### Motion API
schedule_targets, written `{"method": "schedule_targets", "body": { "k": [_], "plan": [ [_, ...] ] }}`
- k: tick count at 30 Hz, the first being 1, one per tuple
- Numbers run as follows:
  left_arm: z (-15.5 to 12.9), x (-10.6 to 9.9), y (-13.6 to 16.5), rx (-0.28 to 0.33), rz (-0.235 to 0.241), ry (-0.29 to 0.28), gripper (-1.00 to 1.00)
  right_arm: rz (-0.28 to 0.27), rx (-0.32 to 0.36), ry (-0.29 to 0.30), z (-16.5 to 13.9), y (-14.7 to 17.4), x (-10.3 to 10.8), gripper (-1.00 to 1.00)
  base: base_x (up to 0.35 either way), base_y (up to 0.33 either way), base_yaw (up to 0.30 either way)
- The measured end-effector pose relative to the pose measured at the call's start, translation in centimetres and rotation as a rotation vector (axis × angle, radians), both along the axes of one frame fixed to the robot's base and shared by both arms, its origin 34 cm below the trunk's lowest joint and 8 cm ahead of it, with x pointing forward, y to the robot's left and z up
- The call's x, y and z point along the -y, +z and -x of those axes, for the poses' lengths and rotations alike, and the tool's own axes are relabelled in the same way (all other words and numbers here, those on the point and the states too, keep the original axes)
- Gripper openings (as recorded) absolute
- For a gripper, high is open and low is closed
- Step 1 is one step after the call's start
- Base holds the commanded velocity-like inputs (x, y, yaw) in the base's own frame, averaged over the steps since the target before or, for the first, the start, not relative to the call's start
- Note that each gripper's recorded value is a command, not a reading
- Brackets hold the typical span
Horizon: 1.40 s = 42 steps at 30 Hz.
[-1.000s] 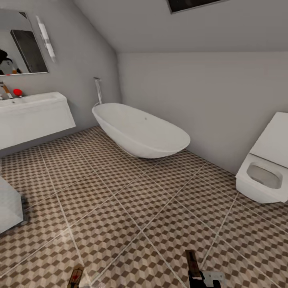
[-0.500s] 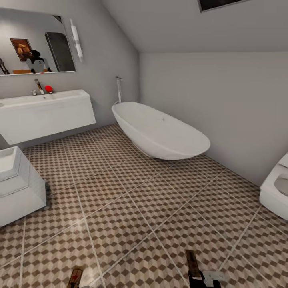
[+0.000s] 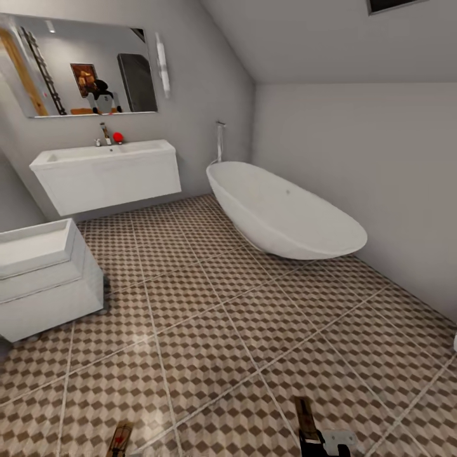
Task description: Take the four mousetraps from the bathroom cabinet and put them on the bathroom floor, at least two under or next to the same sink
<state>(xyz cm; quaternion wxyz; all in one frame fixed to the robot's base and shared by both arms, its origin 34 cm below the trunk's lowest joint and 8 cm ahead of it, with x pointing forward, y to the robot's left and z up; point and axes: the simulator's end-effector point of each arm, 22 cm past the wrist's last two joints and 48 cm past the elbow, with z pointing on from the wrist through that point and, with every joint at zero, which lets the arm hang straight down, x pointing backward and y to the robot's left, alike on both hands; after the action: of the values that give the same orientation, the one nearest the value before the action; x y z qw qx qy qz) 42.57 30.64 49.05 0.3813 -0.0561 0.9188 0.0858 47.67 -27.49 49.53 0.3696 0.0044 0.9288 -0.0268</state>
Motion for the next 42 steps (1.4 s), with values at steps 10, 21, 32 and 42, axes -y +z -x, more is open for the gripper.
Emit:
{"method": "schedule_targets", "body": {
  "k": [10,21,32,42],
  "plan": [
    [0.00,0.02,0.01,0.000,0.001,0.000,-1.00,0.000,0.000,0.000,0.01,0.02,0.00,-1.00,0.076,-0.225,0.246],
    [0.00,0.02,0.02,0.000,0.000,0.000,-1.00,-0.001,0.001,0.001,0.01,0.03,-0.02,-1.00,0.249,-0.241,0.052],
    [0.01,0.01,0.02,0.000,0.000,0.000,-1.00,-0.001,0.001,0.001,0.01,0.03,-0.02,-1.00,0.257,-0.226,0.260],
    [0.01,0.01,0.02,0.001,0.000,0.000,-1.00,-0.001,0.001,0.001,0.01,0.03,-0.02,-1.00,0.257,-0.201,0.273]
  ]
}}
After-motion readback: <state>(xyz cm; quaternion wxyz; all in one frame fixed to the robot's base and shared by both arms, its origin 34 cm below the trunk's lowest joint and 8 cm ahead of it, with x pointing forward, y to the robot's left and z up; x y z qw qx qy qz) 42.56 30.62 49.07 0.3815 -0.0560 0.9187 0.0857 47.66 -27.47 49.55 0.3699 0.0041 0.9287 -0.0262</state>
